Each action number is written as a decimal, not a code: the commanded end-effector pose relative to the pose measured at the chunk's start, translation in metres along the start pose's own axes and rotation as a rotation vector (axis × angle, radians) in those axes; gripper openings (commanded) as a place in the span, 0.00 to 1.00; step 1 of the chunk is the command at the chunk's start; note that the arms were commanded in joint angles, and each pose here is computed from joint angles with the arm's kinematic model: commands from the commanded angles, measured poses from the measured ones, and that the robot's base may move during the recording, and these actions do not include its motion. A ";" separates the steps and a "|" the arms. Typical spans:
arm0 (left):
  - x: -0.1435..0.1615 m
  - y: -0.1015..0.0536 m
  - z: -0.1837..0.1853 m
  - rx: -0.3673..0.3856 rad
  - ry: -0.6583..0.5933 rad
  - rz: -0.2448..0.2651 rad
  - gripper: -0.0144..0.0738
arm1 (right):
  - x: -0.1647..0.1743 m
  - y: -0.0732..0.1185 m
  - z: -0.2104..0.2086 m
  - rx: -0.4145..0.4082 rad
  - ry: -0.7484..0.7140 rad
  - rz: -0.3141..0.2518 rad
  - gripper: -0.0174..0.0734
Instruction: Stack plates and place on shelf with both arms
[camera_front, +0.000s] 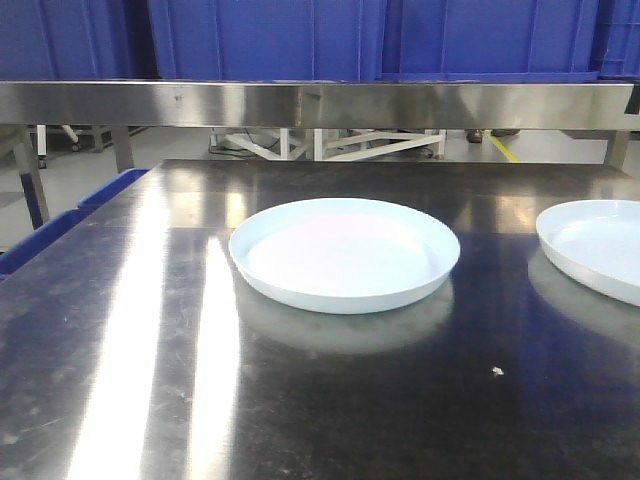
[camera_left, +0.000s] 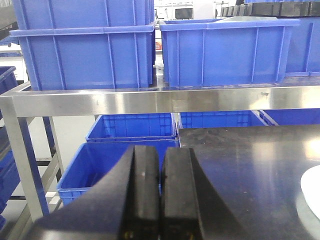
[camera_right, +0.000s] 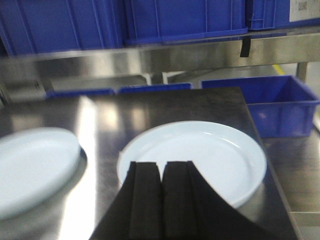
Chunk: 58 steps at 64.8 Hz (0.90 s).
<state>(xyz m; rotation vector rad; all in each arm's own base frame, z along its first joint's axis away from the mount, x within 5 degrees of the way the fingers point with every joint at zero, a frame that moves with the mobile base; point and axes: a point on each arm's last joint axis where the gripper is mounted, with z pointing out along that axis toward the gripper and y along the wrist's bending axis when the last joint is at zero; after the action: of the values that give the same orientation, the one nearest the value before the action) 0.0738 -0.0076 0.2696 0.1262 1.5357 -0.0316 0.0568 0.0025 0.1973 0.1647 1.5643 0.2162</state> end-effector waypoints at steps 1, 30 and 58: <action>-0.017 0.001 0.000 -0.009 -0.107 -0.018 0.26 | -0.013 0.000 -0.002 -0.003 -0.134 0.135 0.25; -0.017 0.001 0.000 -0.009 -0.107 -0.018 0.26 | -0.055 0.019 0.014 -0.028 0.219 -0.174 0.25; -0.017 0.001 0.000 -0.009 -0.107 -0.018 0.26 | -0.095 0.033 0.090 -0.032 0.649 -0.165 0.25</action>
<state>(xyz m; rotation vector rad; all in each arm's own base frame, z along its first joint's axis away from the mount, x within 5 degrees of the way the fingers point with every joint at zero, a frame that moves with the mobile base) 0.0738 -0.0076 0.2696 0.1262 1.5357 -0.0316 0.1289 0.0151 0.2759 -0.0641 2.2409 0.1856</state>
